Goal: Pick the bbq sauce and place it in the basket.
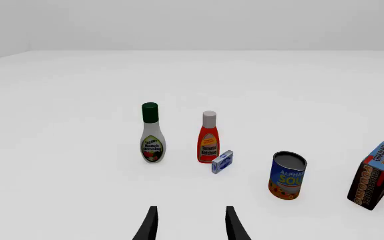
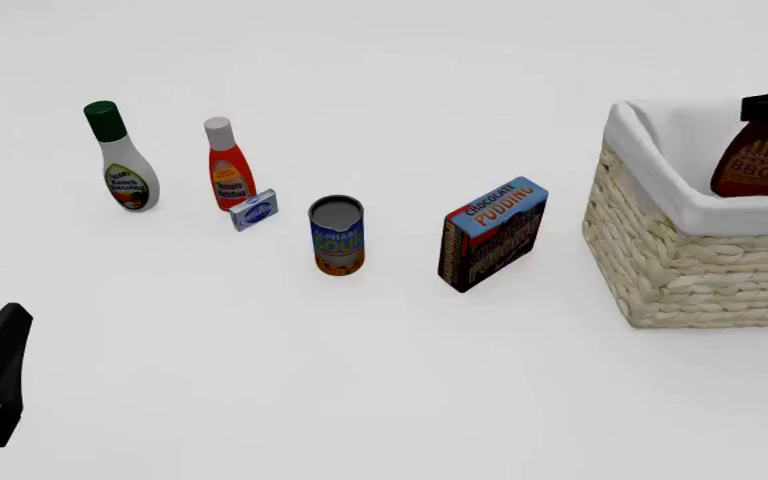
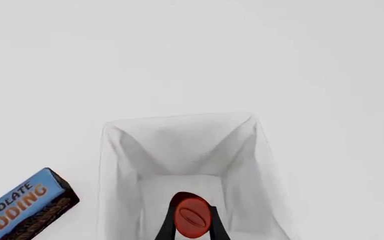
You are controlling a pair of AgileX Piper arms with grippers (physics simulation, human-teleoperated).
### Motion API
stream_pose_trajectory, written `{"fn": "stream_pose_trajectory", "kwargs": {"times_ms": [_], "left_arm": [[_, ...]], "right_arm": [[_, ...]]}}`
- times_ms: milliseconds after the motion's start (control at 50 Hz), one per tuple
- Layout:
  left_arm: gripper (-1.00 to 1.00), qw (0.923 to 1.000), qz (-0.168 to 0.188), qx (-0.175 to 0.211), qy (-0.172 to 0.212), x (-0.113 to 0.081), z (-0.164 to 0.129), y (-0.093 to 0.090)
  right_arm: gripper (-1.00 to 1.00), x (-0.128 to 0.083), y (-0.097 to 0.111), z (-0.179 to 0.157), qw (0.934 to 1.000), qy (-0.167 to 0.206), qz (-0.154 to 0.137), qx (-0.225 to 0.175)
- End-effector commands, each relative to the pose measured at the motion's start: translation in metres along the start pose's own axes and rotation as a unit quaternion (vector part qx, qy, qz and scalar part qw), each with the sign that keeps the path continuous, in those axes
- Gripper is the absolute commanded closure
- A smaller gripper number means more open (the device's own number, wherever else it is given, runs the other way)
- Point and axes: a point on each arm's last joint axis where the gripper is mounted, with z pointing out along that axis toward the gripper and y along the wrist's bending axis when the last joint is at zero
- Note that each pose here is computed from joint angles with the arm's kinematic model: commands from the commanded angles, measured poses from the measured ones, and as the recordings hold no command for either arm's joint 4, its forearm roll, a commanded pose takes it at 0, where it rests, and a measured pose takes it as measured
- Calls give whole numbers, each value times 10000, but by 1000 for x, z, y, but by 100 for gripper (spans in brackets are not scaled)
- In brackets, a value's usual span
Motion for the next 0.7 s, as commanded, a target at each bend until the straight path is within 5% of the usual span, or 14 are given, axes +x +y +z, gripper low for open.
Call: {"fn": "stream_pose_trajectory", "kwargs": {"times_ms": [20,700], "left_arm": [[-100,10000,0,0,0,0,0,0],[-100,10000,0,0,0,0,0,0]], "right_arm": [[100,6,-2,20,10000,31,76,39],[100,26,3,63,9995,311,92,-30]]}}
